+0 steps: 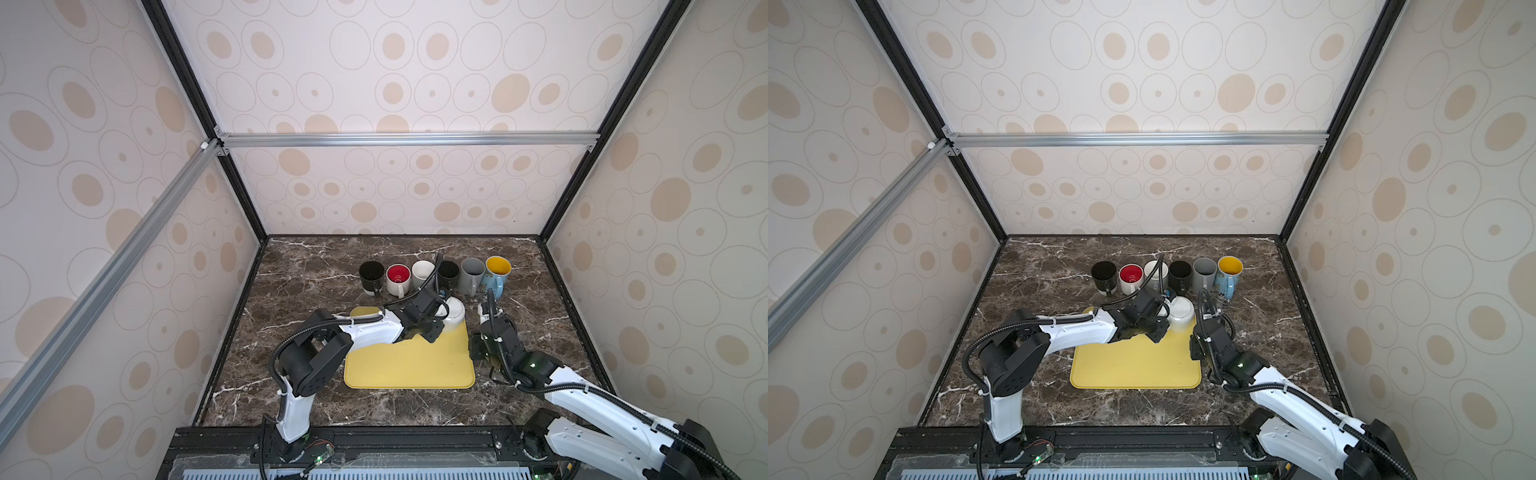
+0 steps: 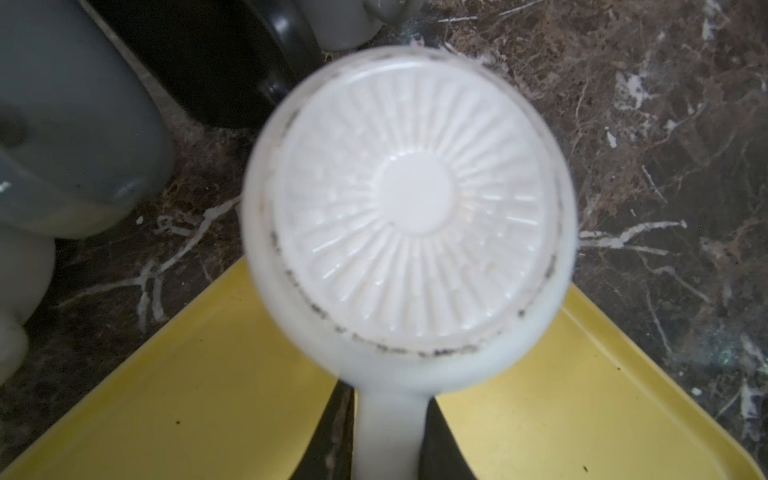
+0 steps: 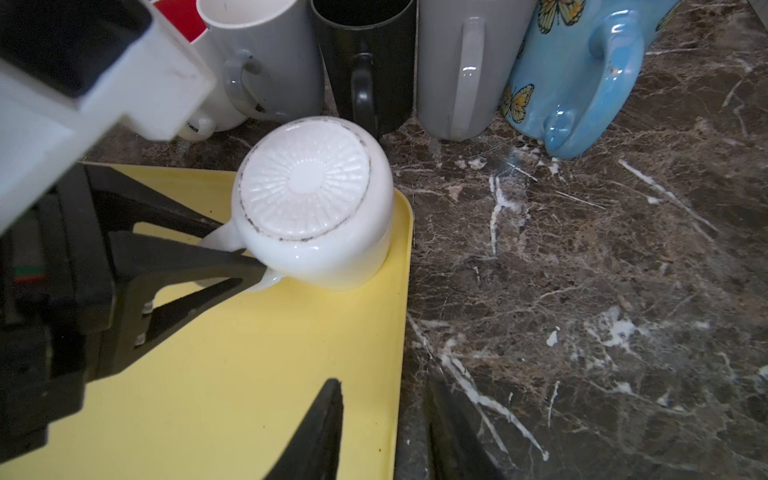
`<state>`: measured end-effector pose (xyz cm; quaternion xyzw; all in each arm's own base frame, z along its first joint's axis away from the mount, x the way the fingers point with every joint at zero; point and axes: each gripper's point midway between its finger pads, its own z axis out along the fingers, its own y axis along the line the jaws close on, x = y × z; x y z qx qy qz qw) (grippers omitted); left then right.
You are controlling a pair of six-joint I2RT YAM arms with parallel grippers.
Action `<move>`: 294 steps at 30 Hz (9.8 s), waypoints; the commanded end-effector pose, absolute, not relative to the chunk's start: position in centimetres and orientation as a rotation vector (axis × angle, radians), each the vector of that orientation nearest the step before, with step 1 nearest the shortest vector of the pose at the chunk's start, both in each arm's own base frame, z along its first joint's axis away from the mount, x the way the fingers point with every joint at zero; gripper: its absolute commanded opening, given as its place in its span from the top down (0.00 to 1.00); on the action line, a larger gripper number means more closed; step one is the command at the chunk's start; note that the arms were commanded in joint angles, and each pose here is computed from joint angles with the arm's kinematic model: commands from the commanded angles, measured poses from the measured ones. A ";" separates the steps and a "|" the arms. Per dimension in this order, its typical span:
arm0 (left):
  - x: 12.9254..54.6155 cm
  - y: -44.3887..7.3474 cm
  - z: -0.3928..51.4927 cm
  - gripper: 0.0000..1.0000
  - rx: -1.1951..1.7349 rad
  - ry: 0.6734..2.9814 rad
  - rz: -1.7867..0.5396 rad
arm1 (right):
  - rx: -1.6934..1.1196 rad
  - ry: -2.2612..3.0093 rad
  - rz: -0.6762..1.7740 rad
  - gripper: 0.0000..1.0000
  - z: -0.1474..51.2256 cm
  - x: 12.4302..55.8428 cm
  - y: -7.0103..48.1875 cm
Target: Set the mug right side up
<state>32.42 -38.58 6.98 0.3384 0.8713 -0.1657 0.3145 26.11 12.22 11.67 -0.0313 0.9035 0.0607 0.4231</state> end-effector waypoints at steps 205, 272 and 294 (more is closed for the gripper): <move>23.2 -11.9 22.5 0.02 -0.235 1.904 -0.538 | -0.480 2.145 0.539 1.00 19.0 41.3 48.8; 22.6 -10.8 21.8 0.01 -0.229 1.902 -0.499 | -0.459 2.236 0.211 0.72 10.5 43.9 50.0; 22.7 -10.6 22.8 0.00 -0.211 1.893 -0.467 | -0.467 2.163 0.381 0.62 17.1 41.7 49.6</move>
